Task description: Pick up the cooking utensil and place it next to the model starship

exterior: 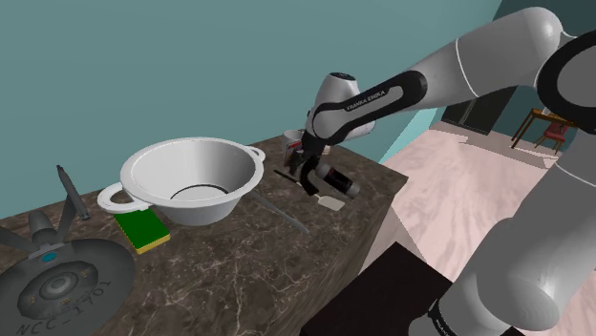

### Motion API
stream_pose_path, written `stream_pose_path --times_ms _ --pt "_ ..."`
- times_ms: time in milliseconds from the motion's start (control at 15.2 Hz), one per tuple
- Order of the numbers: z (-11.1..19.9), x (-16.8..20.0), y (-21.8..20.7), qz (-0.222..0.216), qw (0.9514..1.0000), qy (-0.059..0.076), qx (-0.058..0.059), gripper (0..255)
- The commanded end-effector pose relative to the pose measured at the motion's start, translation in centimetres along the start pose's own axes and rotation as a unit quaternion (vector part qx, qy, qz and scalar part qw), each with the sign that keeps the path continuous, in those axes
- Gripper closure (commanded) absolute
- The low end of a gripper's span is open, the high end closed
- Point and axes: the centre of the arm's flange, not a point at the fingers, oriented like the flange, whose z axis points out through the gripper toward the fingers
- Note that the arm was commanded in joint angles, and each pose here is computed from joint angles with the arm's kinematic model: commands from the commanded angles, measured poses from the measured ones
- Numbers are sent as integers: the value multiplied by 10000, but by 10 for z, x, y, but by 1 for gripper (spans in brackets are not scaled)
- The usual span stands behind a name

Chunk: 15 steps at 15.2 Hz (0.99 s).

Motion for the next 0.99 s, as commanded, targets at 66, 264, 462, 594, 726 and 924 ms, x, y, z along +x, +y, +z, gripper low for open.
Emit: stream_pose_path --times_ms 66,264,462,594,726,924 --pt "36 -20 -4 -16 9962 -864 99 0" --pt "36 -20 -4 -16 9962 -864 99 0" --pt "36 -20 -4 -16 9962 -864 99 0" --pt "31 -28 -5 -20 9962 -863 96 255" --pt "16 -21 -32 -25 9962 -866 17 255" --pt "7 -27 -26 -27 9963 -856 16 255"
